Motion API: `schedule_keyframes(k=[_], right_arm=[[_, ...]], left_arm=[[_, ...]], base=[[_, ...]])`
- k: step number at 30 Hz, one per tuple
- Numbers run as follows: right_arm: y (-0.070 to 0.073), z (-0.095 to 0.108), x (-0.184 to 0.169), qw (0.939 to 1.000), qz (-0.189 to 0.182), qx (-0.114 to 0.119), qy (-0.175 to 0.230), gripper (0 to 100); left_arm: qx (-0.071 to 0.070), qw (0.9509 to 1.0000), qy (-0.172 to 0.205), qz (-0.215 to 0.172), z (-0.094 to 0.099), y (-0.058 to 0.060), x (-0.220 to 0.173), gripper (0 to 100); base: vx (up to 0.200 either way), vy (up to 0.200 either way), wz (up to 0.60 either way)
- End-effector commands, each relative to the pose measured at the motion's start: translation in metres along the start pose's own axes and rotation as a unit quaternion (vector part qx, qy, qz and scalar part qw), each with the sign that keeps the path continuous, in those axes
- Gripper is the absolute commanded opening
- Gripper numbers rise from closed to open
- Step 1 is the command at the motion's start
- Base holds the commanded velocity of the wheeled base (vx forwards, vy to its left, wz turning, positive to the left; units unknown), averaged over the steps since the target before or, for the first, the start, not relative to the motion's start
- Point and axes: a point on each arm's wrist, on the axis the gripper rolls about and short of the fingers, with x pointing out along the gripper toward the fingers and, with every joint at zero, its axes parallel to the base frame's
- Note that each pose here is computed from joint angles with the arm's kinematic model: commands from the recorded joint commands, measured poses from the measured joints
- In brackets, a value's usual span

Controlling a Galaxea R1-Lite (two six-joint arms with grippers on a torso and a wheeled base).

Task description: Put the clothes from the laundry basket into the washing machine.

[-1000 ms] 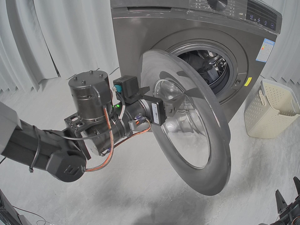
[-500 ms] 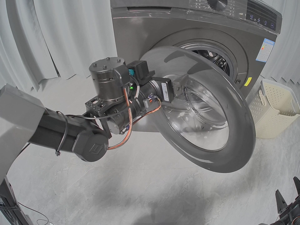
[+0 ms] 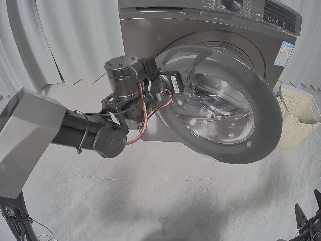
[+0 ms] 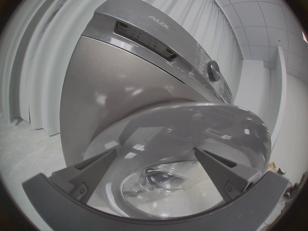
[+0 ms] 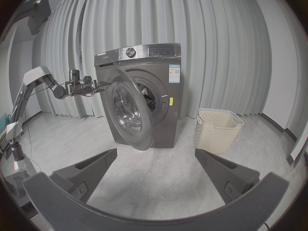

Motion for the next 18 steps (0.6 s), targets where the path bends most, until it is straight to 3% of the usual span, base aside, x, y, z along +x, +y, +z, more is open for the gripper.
schedule_keyframes(k=[1,9,12,18], right_arm=[[0.0,-0.005,0.0,1.0,0.0,0.0,0.002,100],[0.0,-0.005,0.0,1.0,0.0,0.0,0.002,100],[0.0,-0.005,0.0,1.0,0.0,0.0,0.001,100],[0.0,-0.005,0.0,1.0,0.0,0.0,0.001,100]], left_arm=[[-0.01,0.9996,-0.017,0.02,-0.002,0.006,0.012,100],[-0.015,0.9984,-0.034,0.044,0.0,0.011,0.019,100],[-0.025,0.9986,-0.018,0.042,-0.002,0.008,0.01,100],[-0.023,0.9992,0.025,0.022,0.008,-0.005,-0.038,100]], base=[[0.0,0.0,0.0],[0.0,0.0,0.0],[0.0,0.0,0.0],[0.0,0.0,0.0]])
